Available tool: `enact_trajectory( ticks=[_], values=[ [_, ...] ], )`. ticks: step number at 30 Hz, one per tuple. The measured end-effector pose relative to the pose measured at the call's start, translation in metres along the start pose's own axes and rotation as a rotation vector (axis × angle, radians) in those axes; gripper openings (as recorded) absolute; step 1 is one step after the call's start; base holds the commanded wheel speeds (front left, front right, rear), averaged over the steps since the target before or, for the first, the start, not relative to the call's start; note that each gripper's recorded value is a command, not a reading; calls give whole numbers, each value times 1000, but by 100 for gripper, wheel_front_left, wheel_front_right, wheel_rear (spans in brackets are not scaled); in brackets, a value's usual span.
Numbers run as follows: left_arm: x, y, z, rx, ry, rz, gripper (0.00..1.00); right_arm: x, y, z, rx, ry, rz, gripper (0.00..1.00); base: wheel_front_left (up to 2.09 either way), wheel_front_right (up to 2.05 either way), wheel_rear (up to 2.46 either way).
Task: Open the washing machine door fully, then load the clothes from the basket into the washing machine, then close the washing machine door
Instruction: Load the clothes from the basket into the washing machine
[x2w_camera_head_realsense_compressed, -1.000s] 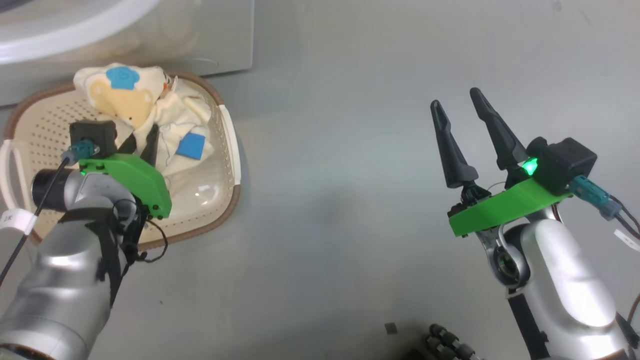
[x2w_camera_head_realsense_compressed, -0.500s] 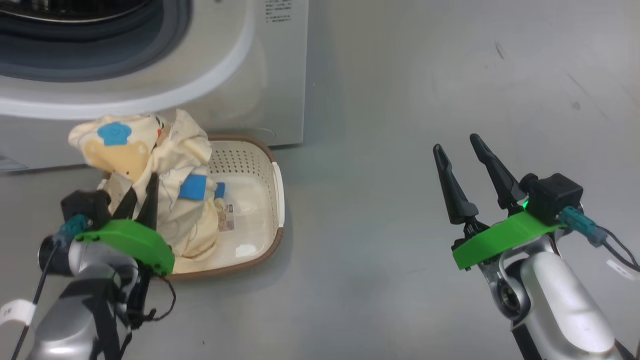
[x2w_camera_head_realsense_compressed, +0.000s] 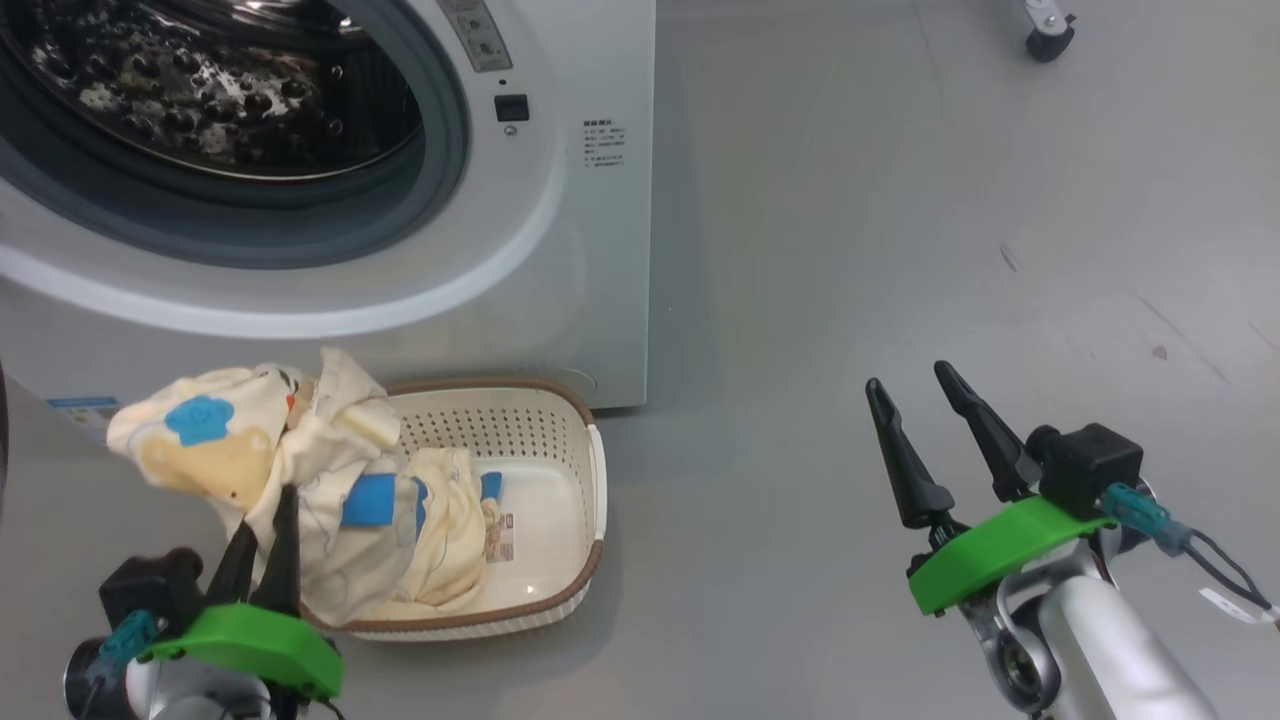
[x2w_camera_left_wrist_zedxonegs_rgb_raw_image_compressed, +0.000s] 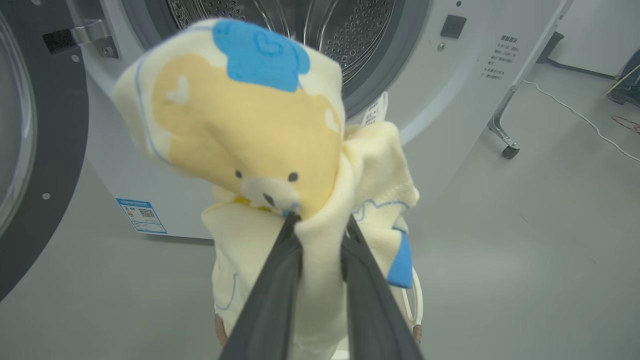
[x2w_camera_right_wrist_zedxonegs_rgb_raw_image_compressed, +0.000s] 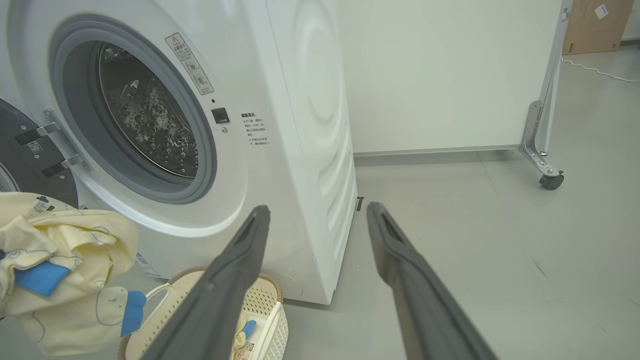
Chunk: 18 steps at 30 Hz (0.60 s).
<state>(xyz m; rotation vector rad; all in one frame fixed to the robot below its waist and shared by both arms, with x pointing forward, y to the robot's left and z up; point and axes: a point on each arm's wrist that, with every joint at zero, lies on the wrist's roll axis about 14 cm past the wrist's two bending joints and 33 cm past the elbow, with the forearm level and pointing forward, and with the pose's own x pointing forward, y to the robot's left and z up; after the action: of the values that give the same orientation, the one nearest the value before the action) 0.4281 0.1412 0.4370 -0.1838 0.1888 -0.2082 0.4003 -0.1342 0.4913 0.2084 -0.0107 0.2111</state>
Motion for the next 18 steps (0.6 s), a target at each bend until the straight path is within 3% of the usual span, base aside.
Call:
enact_trajectory(
  ticks=[10, 18],
  values=[
    [-41, 1, 15, -27, -82, 52, 0, -19, 12, 11, 7, -31, 20, 100, 0, 0, 0],
    [-44, 1, 21, -26, -115, 54, 0, -19, 13, 7, 10, -20, 22, 100, 0, 0, 0]
  ],
)
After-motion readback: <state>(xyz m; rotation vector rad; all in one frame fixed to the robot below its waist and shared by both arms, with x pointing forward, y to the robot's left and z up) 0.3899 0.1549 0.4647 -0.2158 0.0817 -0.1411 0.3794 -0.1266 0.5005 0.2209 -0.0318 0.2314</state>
